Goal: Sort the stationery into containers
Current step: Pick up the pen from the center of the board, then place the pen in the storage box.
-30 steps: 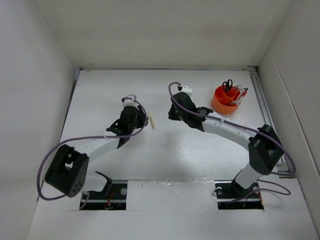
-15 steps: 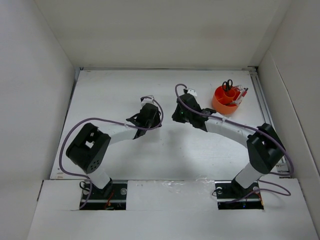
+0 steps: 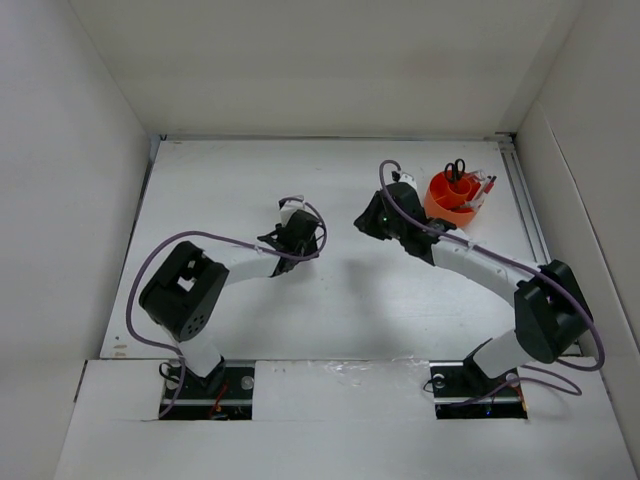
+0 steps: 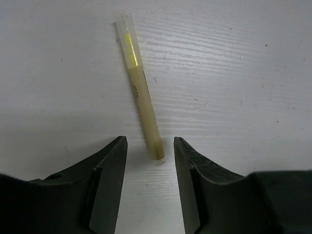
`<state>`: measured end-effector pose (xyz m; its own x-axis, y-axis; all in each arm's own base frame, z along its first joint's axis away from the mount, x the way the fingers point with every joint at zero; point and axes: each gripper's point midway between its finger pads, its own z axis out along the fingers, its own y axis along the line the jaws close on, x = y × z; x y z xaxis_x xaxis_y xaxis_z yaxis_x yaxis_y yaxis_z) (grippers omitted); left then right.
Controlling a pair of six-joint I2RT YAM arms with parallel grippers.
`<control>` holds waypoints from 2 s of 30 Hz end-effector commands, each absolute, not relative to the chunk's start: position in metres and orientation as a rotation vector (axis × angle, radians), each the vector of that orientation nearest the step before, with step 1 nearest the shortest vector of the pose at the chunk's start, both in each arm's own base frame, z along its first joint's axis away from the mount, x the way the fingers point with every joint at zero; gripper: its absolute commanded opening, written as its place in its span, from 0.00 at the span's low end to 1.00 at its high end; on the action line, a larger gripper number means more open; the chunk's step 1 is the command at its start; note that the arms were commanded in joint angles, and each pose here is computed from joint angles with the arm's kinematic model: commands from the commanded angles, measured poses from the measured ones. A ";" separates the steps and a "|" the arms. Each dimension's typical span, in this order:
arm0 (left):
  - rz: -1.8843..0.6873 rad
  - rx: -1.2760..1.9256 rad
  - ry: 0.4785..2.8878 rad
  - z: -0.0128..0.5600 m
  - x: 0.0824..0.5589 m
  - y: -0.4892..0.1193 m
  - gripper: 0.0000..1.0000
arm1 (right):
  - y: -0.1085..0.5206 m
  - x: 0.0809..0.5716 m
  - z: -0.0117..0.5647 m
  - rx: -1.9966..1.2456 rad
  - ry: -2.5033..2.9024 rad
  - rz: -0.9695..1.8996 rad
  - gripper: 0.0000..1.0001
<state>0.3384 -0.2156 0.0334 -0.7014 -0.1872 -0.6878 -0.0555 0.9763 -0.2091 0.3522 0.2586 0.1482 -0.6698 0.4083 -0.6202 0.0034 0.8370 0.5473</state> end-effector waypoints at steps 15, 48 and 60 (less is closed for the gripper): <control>-0.110 -0.096 2.369 0.020 0.339 -0.210 0.00 | 0.264 0.362 0.168 0.306 2.154 0.808 0.45; -1.003 0.364 1.938 0.154 0.260 -0.293 0.00 | 0.320 0.328 0.161 -0.012 2.229 1.249 0.34; -0.971 0.342 1.911 0.163 0.266 -0.289 0.39 | 0.304 0.340 0.160 0.044 2.219 1.213 0.00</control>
